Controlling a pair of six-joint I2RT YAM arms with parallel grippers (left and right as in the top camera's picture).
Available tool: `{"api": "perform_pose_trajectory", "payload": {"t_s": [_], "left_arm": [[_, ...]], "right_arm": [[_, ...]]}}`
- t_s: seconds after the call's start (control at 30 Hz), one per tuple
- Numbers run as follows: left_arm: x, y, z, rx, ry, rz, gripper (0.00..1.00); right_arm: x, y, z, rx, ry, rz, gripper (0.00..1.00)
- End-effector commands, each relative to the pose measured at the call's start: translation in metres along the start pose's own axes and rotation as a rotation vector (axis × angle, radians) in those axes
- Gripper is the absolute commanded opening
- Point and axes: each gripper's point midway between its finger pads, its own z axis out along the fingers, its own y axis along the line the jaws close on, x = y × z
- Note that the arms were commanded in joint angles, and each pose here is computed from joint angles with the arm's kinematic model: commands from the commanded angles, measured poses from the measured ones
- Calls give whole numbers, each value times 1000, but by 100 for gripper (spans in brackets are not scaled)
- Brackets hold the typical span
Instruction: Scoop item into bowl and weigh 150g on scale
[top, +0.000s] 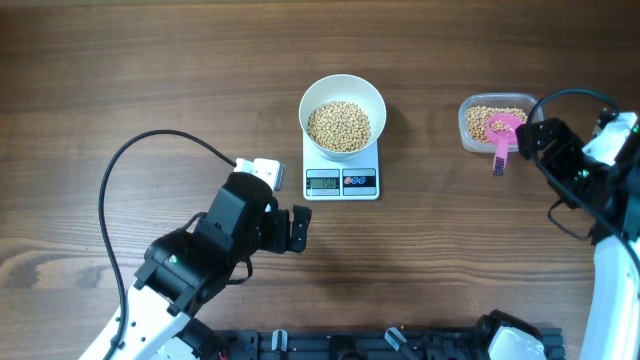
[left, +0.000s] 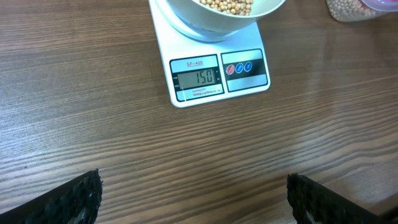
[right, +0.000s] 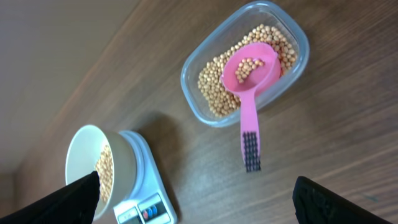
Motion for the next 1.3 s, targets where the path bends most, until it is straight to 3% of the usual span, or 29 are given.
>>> {"api": "perform_pose_trajectory", "payload": {"t_s": [0.0, 0.2, 1.0, 1.17, 1.27], "left_arm": [[-6, -1, -2, -8, -19, 14, 100], [-6, -1, -2, -8, -19, 15, 100], [-6, -1, -2, -8, -19, 14, 100], [-6, -1, -2, -8, -19, 14, 100], [-6, -1, -2, -8, -19, 14, 100]], "right_arm": [[3, -5, -5, 36, -6, -49, 99], [18, -13, -4, 69, 57, -18, 100], [17, -9, -10, 59, 33, -29, 100], [7, -12, -42, 126, -128, -104, 100], [13, 1, -57, 97, -218, -373, 100]]}}
